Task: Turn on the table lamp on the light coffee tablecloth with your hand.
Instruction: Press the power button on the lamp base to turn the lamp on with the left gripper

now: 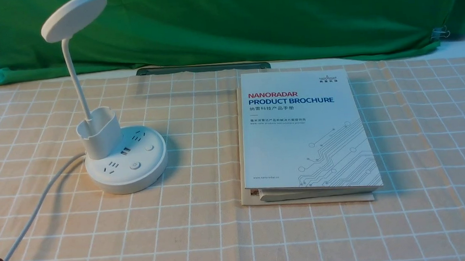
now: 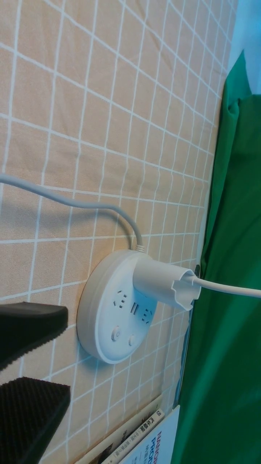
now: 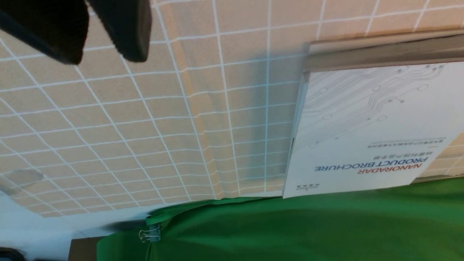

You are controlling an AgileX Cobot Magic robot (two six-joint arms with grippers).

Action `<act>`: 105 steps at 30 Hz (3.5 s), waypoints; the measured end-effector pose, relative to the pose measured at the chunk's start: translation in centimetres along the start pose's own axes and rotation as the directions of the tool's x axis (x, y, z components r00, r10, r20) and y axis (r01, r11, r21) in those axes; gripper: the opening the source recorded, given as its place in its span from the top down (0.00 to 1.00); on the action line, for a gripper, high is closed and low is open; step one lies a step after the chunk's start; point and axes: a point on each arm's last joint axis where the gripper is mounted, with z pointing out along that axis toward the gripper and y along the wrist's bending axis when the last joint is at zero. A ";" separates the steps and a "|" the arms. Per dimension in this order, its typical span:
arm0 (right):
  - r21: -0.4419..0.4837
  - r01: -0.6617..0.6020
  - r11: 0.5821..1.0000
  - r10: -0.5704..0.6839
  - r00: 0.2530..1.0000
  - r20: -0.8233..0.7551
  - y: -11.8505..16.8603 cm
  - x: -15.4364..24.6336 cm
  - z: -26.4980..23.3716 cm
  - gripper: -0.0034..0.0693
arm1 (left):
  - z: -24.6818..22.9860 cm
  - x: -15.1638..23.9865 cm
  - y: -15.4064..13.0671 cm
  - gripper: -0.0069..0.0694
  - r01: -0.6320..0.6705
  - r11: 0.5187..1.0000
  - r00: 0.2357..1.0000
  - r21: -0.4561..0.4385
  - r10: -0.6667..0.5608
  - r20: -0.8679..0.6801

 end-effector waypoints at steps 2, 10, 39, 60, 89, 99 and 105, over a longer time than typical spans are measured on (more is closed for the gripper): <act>0.000 0.000 1.000 0.000 1.000 0.000 0.0 0.0 0.0 0.62 | 0.0 0.0 0.0 0.60 0.000 1.000 1.000 0.000 0.000 0.000; 0.000 0.000 1.000 0.000 1.000 0.001 0.0 0.0 0.0 0.62 | 0.0 0.0 0.1 0.60 -0.055 0.998 0.998 -0.007 0.055 0.004; 0.000 0.000 1.000 0.000 1.000 0.000 0.0 0.0 0.0 0.62 | -5.3 -16.5 -3.0 0.60 0.025 0.988 0.790 0.153 -0.113 0.603; 0.000 0.000 1.000 0.000 1.000 0.001 0.0 0.0 0.0 0.62 | 16.5 -4.6 -3.5 0.77 0.267 0.960 0.563 -0.078 -0.222 -0.796; 0.000 0.000 1.000 0.000 1.000 0.001 0.0 0.0 0.0 0.62 | 31.4 -4.0 -11.4 0.92 -0.161 0.971 0.641 0.178 0.240 -0.729; 0.000 0.000 1.000 0.000 1.000 0.001 0.0 0.0 0.0 0.62 | 32.7 -2.4 -11.1 0.91 -0.185 0.971 0.658 0.154 0.239 -0.714; 0.000 0.000 1.000 0.000 1.000 0.001 0.0 0.0 0.0 0.62 | 32.9 -2.5 -11.1 0.91 -0.187 0.972 0.675 0.145 0.235 -0.699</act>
